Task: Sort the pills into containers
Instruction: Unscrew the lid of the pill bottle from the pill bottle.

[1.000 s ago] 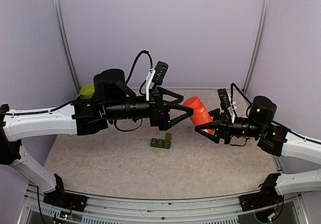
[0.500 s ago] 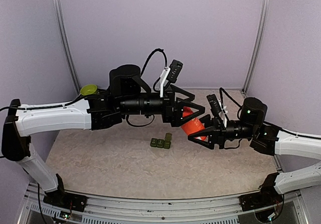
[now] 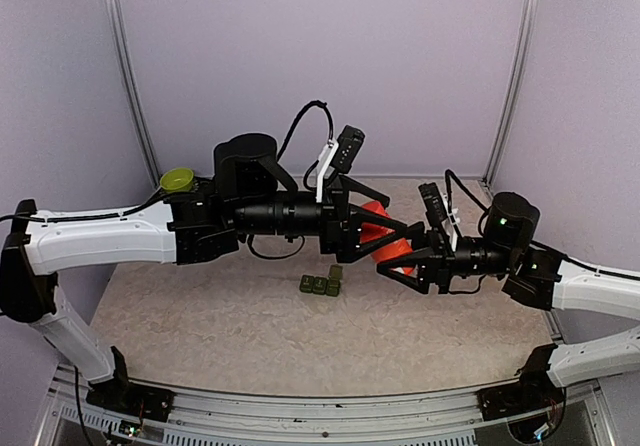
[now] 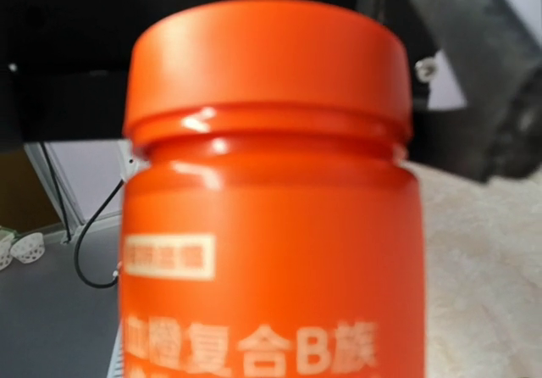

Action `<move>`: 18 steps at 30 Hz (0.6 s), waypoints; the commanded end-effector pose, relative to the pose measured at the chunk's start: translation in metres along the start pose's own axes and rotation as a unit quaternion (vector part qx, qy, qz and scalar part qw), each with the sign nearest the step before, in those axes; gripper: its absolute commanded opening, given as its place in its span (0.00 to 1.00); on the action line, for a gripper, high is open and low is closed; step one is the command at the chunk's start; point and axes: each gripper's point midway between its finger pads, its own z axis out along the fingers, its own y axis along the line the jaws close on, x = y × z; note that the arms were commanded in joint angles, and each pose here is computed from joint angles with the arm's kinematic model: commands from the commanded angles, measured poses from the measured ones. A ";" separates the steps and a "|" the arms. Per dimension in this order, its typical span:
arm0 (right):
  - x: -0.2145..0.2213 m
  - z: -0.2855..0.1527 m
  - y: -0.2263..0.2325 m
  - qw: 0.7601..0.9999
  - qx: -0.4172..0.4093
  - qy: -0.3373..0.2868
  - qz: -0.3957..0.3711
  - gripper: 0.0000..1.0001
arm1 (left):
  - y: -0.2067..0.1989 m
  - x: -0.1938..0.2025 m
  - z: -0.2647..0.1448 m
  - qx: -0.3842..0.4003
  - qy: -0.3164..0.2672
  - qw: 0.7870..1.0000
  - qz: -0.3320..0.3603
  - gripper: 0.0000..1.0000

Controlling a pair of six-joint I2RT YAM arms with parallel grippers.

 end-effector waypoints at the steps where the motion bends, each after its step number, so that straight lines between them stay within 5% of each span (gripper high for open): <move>1: -0.015 -0.006 -0.005 0.999 0.028 -0.019 -0.012 0.01 | -0.010 -0.013 -0.011 0.001 -0.020 1.000 0.017 0.95; 18: -0.021 -0.010 0.012 0.999 -0.020 -0.028 -0.019 0.01 | 0.008 -0.008 -0.018 -0.037 -0.023 0.999 0.002 0.99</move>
